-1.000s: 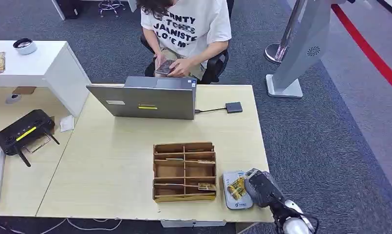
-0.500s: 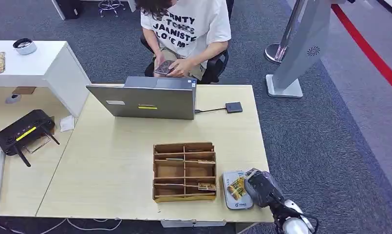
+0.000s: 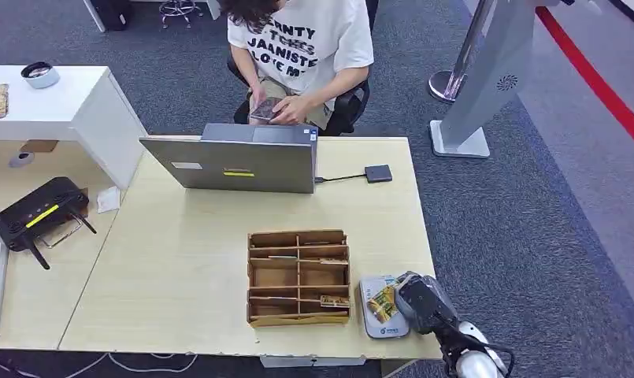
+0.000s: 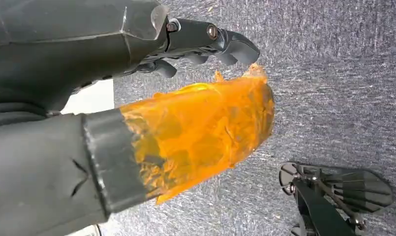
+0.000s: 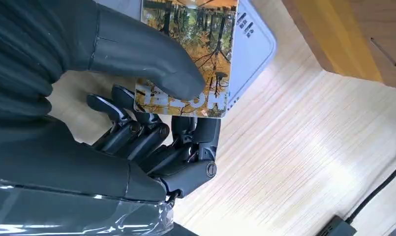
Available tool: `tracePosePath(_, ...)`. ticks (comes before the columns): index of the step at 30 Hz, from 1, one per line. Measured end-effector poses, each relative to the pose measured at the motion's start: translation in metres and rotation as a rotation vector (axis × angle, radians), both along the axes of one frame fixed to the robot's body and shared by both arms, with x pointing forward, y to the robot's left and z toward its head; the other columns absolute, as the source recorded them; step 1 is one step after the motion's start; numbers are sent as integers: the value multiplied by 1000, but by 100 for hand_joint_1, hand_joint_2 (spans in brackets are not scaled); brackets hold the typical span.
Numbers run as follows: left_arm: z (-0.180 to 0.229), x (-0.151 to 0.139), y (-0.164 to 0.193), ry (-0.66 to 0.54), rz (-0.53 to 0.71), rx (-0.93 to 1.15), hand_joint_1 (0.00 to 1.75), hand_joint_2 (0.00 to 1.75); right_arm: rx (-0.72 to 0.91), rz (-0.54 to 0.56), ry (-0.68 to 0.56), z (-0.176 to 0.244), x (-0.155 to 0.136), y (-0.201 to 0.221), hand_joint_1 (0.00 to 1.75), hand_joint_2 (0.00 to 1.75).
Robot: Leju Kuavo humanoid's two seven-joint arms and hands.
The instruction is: Pass the card to the sensor for recognition and then transmit it.
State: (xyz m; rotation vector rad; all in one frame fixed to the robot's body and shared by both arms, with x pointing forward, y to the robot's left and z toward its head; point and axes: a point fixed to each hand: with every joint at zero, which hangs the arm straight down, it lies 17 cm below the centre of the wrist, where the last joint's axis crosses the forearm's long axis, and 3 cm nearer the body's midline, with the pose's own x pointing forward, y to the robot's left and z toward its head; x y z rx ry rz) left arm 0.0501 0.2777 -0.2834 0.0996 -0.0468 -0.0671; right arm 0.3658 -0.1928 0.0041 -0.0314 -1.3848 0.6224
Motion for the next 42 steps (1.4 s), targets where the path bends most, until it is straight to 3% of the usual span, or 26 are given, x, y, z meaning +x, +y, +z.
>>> tracePosePath(42,1,8,0,-44,-10,-2,0,0,9,-20,-52,18,16,-3,175,175)
